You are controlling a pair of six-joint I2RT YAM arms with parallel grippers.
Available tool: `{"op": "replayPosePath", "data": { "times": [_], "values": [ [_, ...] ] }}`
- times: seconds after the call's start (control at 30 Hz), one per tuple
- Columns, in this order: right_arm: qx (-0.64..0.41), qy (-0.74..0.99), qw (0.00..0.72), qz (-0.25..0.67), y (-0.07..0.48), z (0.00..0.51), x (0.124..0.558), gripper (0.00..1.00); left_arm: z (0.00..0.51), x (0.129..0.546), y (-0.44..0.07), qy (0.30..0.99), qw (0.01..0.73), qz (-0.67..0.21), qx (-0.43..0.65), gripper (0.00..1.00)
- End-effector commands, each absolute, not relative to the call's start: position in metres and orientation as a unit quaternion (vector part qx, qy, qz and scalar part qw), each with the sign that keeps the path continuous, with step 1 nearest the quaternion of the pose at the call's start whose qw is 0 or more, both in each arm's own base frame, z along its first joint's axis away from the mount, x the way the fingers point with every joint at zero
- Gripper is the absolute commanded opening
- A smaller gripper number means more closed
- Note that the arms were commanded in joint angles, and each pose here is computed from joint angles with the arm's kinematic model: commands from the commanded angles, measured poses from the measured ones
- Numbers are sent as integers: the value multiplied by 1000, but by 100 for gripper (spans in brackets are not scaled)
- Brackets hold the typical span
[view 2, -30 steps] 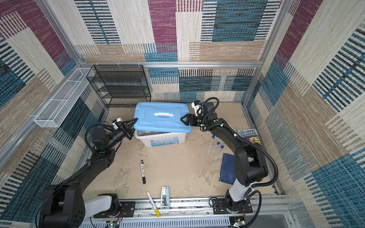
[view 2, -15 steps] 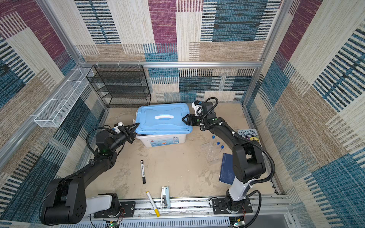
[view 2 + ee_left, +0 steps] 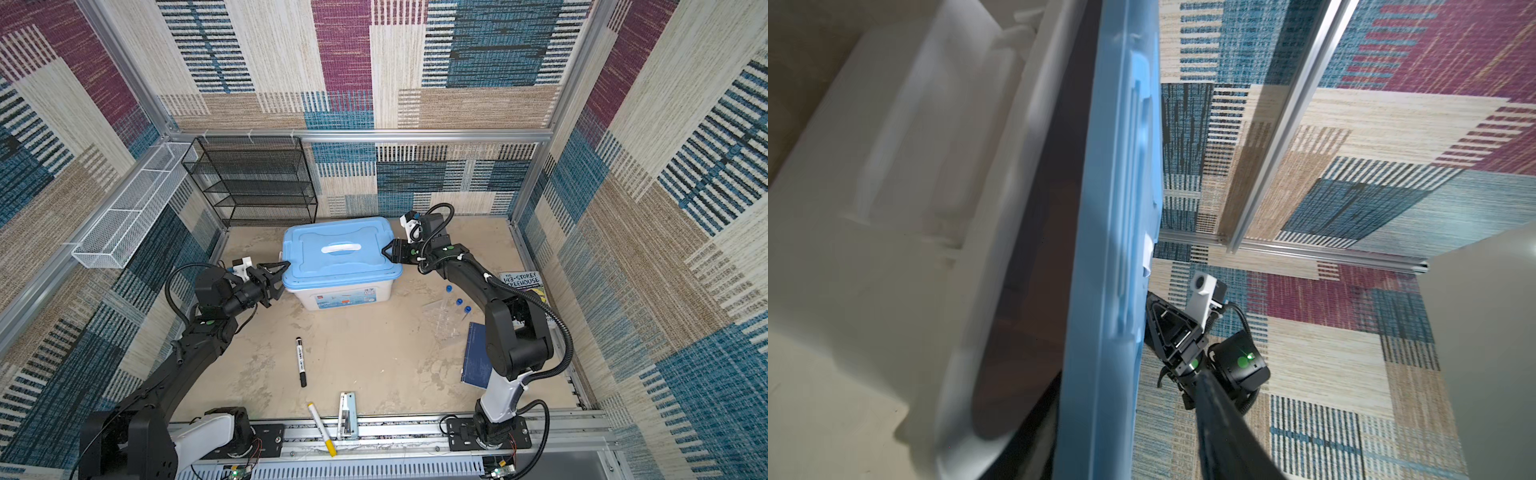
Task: Organize the chemistry lab equipment
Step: 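Press the blue lid down onto the bin with both grippers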
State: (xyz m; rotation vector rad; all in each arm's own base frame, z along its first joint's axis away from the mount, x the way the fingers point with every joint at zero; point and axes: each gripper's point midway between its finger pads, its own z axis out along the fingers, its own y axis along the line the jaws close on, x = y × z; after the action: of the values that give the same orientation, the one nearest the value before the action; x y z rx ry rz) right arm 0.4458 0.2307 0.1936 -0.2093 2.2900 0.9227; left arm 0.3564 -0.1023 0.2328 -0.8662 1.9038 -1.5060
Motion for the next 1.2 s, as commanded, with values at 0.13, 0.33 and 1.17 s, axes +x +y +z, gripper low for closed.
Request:
{"op": "replayPosePath", "data": {
  "times": [0.13, 0.33, 1.17],
  "values": [
    [-83, 875, 328, 346, 234, 193, 449, 60, 212, 346, -91, 786, 290, -464, -289, 51],
    [-84, 881, 322, 336, 237, 185, 447, 60, 222, 346, -62, 832, 362, -340, -248, 56],
    [-96, 891, 316, 311, 240, 173, 447, 61, 194, 383, -61, 863, 372, -282, -193, 57]
  ]
}}
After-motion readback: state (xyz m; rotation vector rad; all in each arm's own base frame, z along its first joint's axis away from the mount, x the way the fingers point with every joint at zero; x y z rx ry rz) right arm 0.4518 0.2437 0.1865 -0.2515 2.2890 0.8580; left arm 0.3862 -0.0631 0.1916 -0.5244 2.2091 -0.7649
